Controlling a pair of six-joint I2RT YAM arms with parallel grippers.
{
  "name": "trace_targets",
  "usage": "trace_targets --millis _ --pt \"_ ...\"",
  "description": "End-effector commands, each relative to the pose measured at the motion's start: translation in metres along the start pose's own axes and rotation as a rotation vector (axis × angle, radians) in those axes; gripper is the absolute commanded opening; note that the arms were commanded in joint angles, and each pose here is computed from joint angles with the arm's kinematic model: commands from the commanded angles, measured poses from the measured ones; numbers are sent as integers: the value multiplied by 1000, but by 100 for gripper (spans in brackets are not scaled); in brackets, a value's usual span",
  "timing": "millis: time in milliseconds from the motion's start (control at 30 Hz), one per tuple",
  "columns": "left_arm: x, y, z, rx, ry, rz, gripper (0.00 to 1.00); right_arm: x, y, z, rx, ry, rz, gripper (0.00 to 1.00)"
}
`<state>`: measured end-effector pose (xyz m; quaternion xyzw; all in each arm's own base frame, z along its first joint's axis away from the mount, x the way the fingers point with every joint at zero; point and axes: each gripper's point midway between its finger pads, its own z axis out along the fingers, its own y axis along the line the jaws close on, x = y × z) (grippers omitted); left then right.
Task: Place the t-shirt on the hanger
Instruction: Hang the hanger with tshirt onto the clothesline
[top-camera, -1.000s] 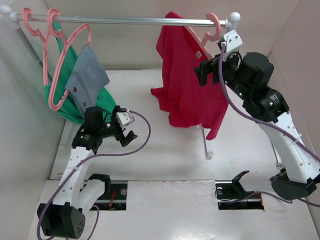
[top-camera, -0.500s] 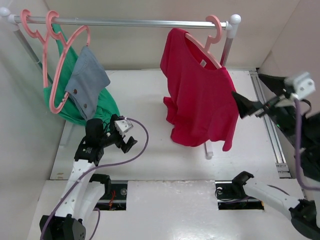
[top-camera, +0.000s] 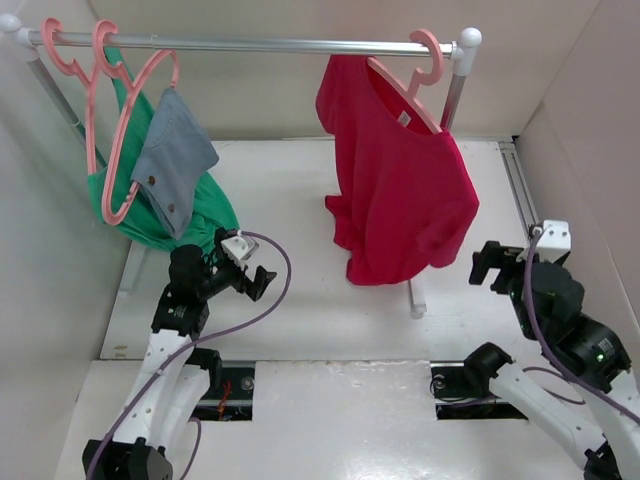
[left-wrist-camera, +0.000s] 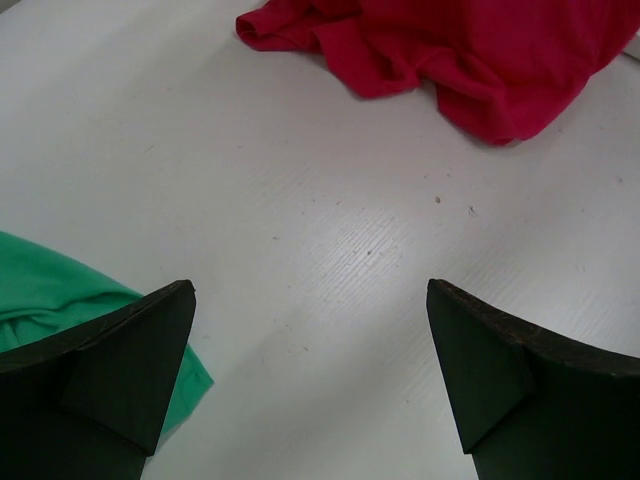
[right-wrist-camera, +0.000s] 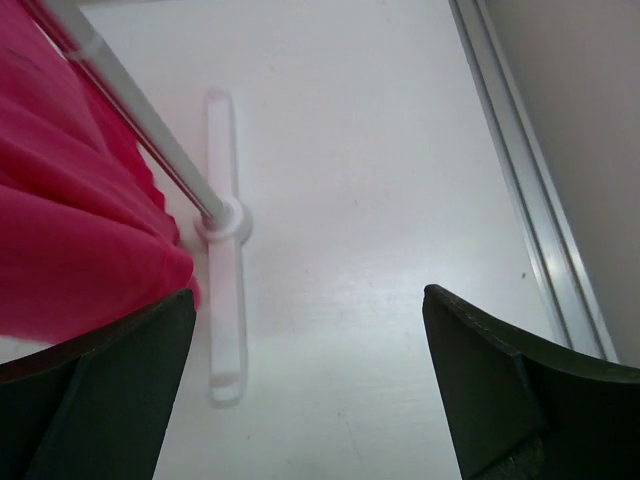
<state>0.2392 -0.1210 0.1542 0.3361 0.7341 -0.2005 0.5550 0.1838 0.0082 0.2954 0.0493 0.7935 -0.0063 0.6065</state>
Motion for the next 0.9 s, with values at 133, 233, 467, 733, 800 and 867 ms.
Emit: trace_targets --millis 133,233,467,733,800,867 --pt "-17 11 0 -84 -82 -51 100 55 9 24 54 125 56 100" --pt "-17 14 1 -96 -79 -60 100 64 20 38 81 180 77 100" --pt "-19 13 0 -97 -87 -65 100 78 29 59 168 259 91 100" --pt "-19 13 0 -97 -87 -65 100 74 30 60 159 213 127 100" --pt "-19 13 0 -97 -87 -65 100 74 28 59 149 191 146 100" --pt "-19 13 0 -97 -87 -65 100 69 28 57 141 171 164 100"
